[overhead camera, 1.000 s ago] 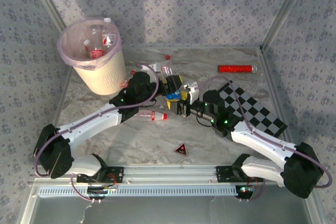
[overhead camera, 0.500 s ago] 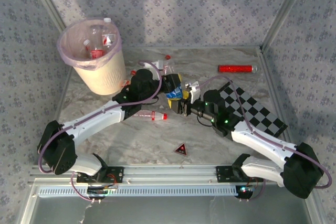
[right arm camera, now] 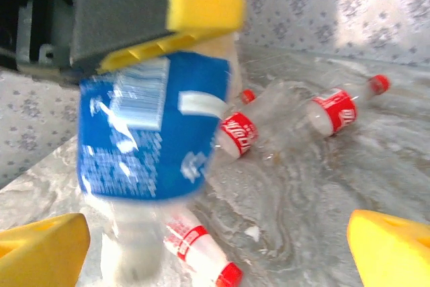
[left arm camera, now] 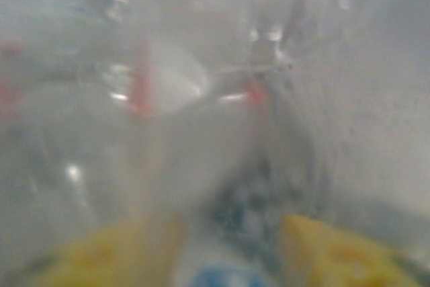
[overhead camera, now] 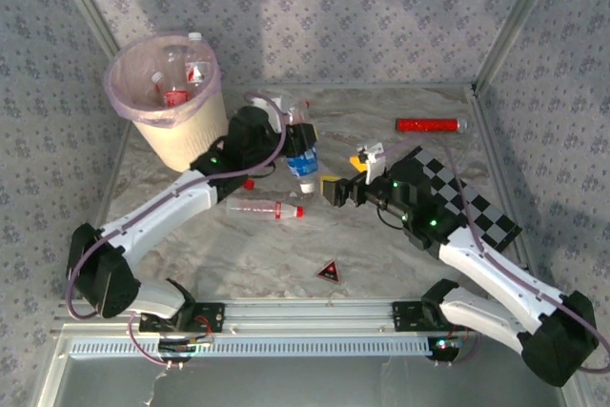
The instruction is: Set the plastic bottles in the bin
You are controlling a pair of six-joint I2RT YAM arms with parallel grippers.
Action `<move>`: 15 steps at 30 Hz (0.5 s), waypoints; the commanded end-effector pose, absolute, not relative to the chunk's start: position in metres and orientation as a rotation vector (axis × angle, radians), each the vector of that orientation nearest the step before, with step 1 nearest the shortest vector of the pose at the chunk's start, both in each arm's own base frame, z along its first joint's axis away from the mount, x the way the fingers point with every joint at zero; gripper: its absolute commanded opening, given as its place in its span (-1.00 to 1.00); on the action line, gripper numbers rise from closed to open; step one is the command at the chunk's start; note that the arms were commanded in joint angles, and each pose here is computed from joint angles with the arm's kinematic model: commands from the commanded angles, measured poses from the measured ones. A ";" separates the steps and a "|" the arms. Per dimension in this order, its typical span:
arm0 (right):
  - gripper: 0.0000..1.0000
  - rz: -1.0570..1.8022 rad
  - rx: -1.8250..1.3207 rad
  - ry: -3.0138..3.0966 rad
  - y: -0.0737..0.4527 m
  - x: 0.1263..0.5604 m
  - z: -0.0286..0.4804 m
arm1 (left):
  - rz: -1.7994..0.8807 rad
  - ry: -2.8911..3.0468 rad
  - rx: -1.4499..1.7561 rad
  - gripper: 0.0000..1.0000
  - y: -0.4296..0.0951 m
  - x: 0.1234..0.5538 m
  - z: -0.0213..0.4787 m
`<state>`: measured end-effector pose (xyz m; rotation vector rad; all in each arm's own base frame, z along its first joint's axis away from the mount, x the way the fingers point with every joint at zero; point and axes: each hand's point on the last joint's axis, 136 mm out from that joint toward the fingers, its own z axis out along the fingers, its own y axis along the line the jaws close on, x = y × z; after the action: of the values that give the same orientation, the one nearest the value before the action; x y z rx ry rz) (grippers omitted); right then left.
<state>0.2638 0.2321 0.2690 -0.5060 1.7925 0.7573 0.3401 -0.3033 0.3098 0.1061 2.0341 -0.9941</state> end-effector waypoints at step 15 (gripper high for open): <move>1.00 0.641 -0.515 1.906 0.202 0.248 0.251 | -0.070 1.796 -0.192 -0.47 0.026 0.412 0.479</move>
<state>0.2497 0.2078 0.2516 -0.5128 1.8936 0.6702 0.3911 -0.0023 0.5075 -0.1913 1.6876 -0.2296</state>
